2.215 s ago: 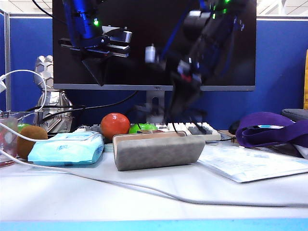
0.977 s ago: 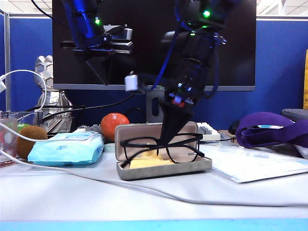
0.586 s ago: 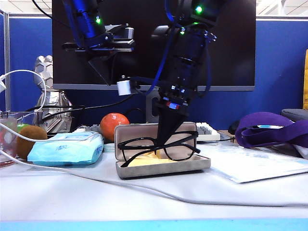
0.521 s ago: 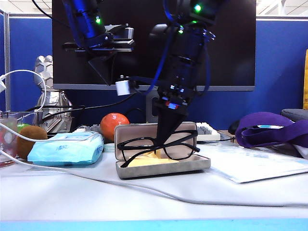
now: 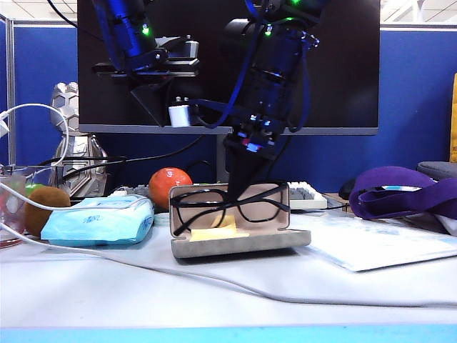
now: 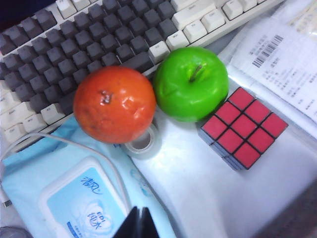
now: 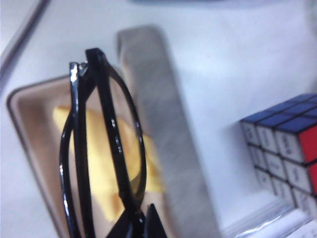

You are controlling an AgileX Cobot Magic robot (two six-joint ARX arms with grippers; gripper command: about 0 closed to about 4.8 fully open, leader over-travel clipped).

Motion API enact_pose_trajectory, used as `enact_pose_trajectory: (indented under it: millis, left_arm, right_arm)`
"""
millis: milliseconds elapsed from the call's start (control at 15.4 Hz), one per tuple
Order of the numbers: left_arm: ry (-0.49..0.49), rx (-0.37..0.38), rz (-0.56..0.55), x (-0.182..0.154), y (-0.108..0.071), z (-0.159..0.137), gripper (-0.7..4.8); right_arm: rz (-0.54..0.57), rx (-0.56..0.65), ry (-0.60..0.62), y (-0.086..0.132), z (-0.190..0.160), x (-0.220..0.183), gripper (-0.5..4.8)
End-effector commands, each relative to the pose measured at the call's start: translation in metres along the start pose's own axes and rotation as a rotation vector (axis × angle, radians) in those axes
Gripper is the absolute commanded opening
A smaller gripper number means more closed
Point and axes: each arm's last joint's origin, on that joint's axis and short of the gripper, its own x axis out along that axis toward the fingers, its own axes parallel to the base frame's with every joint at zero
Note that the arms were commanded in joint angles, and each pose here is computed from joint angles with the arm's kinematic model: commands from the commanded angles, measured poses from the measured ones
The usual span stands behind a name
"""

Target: Pick up the glasses, fold the temples of the glasses, place the glasses into the glasses case, and finally close the glasses case.

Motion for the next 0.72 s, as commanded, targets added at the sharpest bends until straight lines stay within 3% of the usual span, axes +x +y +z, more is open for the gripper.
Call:
enact_pose_trajectory:
  millis: [65,717]
  left_arm:
    - [-0.021,-0.012,-0.029,-0.003,0.000,0.002,0.17]
    - [-0.008,-0.012,-0.029,-0.003,0.000,0.001,0.17]
  right_arm:
    - [-0.037,-0.015,-0.038,-0.003,0.004,-0.001,-0.01]
    - [0.025,-0.006,-0.034,0.011,-0.018,0.029,-0.01]
